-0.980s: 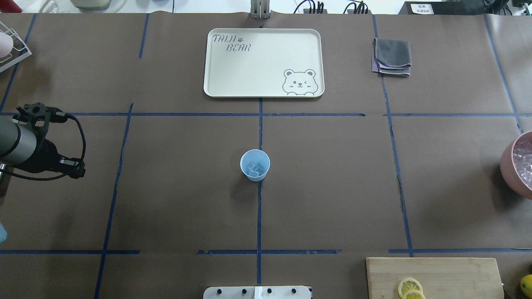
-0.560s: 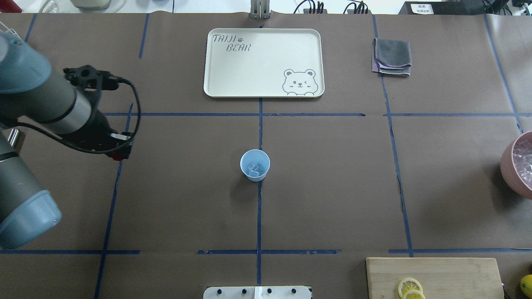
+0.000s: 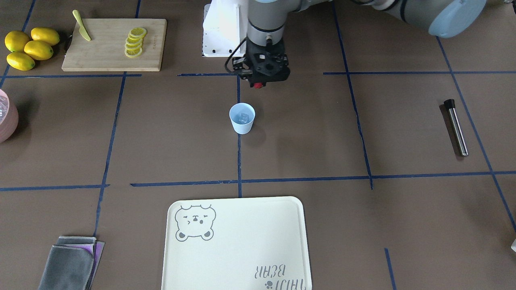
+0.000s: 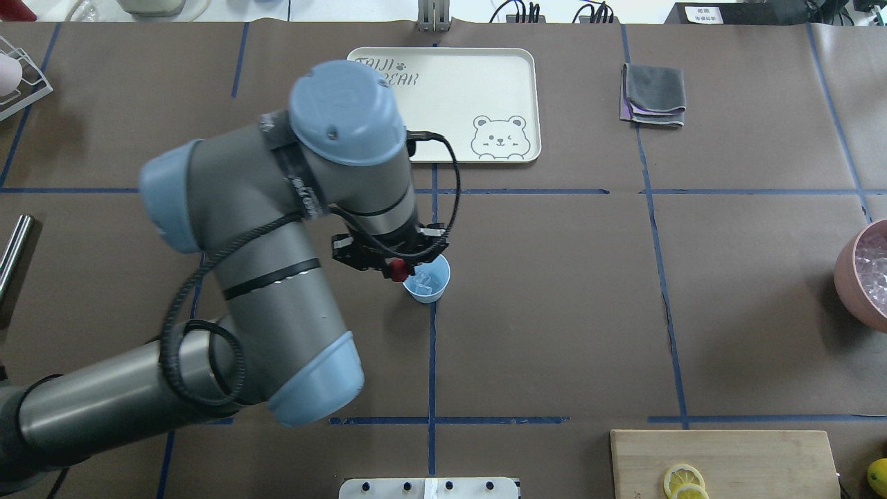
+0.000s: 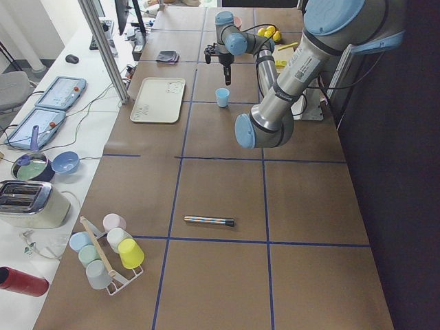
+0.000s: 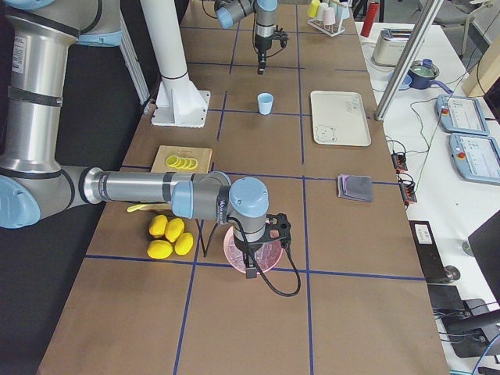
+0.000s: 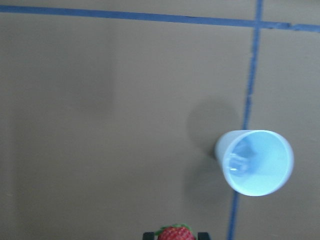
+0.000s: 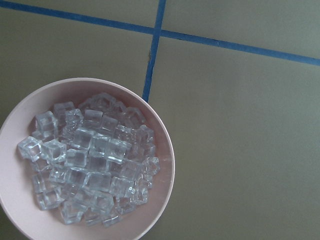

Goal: Mash ice and strawberries in cup
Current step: 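Carry the strawberry with the left gripper over the light-blue cup, then open the left gripper to drop the strawberry into the cup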

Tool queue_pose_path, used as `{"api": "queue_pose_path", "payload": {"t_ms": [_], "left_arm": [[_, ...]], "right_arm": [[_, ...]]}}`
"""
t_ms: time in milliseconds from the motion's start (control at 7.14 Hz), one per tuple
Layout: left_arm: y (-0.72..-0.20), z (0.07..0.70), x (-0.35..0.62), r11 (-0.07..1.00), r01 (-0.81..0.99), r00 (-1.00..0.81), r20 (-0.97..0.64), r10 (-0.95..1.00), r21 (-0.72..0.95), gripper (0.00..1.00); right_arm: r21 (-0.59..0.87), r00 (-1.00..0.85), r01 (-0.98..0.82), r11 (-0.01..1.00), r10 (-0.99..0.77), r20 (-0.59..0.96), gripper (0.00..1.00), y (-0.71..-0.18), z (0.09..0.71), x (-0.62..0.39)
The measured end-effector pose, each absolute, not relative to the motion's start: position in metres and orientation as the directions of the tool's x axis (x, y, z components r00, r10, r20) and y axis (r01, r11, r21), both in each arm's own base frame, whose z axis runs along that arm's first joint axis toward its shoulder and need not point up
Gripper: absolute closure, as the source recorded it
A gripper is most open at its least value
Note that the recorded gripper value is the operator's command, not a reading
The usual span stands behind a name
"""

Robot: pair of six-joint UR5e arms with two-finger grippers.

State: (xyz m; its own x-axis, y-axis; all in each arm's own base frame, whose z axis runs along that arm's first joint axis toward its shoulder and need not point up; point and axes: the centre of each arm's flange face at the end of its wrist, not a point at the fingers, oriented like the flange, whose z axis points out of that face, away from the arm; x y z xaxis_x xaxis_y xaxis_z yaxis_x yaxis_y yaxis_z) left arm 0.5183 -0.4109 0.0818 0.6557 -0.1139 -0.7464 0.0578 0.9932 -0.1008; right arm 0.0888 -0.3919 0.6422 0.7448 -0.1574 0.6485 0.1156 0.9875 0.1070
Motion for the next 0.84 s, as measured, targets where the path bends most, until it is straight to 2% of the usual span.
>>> {"api": "queue_pose_path", "payload": {"t_ms": [140, 420, 560, 700, 840], "left_arm": [[-0.415, 0.078, 0.542, 0.992, 0.076, 0.645, -0.754, -0.125, -0.099, 1.00], [-0.419, 0.084, 0.555, 0.992, 0.087, 0.645, -0.753, -0.130, -0.096, 0.90], [-0.420, 0.088, 0.557, 0.991, 0.088, 0.649, -0.750, -0.131, -0.097, 0.35], [-0.421, 0.091, 0.559, 0.991, 0.088, 0.653, -0.746, -0.131, -0.097, 0.00], [-0.422, 0.095, 0.560, 0.992, 0.082, 0.658, -0.742, -0.123, -0.092, 0.00]], "right_arm": [[0.107, 0.745, 0.116, 0.988, -0.157, 0.649, 0.01, -0.392, 0.642, 0.089], [0.106, 0.745, 0.116, 0.988, -0.157, 0.649, 0.01, -0.392, 0.642, 0.089], [0.106, 0.745, 0.116, 0.988, -0.157, 0.649, 0.01, -0.392, 0.642, 0.089], [0.107, 0.745, 0.116, 0.987, -0.158, 0.648, 0.01, -0.392, 0.642, 0.089], [0.108, 0.745, 0.117, 0.987, -0.159, 0.648, 0.01, -0.392, 0.642, 0.089]]}}
